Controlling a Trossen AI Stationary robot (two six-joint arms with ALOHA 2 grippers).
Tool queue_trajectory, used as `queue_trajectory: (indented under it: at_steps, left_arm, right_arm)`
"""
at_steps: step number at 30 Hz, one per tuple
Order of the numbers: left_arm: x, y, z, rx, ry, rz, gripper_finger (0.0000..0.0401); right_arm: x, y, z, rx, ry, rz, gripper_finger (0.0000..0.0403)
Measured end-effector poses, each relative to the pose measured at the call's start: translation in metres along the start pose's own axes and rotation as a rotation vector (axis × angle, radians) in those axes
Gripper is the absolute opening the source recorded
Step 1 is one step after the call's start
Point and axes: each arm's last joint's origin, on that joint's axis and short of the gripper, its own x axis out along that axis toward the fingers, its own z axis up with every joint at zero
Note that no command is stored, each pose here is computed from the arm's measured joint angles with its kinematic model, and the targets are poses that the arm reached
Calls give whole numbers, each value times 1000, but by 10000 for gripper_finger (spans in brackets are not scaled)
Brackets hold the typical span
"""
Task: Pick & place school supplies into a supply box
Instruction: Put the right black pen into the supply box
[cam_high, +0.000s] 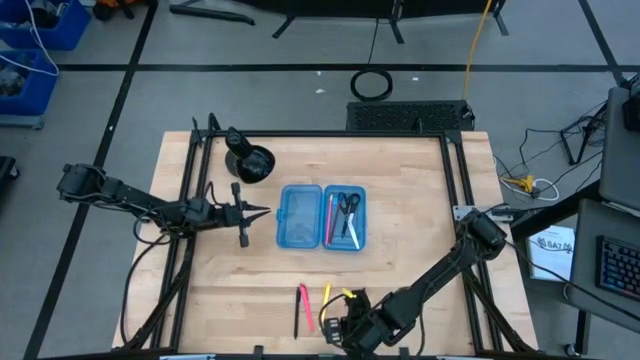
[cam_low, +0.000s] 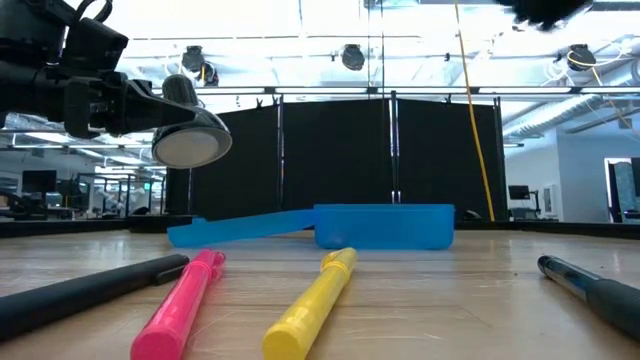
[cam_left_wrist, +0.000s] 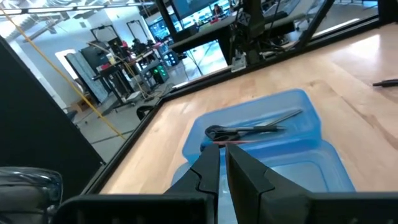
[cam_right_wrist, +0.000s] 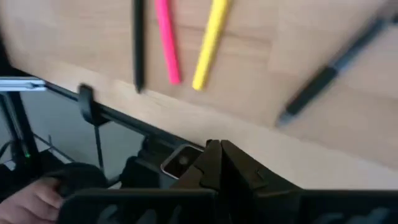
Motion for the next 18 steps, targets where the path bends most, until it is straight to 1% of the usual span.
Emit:
queue_trajectory:
  at_steps: [2, 5, 7, 11, 14, 18]
  left_arm:
    - [0, 0, 0, 2, -3, -2, 31]
    - [0, 0, 0, 13, -2, -2, 31]
    - [0, 0, 0, 12, -2, -2, 31]
    - [0, 0, 0, 12, -3, -2, 31]
    - [0, 0, 0, 12, -3, -1, 31]
    - [0, 0, 0, 19, -4, -1, 31]
  right_arm:
    - [0, 2, 2, -25, -18, 18, 17]
    - [1, 1, 5, -50, -29, -2, 47]
    - [0, -2, 7, -44, -46, -39, 72]
    - [-1, -12, 12, 35, -69, -154, 113]
    - [1, -13, 18, 68, -49, -203, 124]
    - [8, -15, 31, 88, -64, -229, 122]
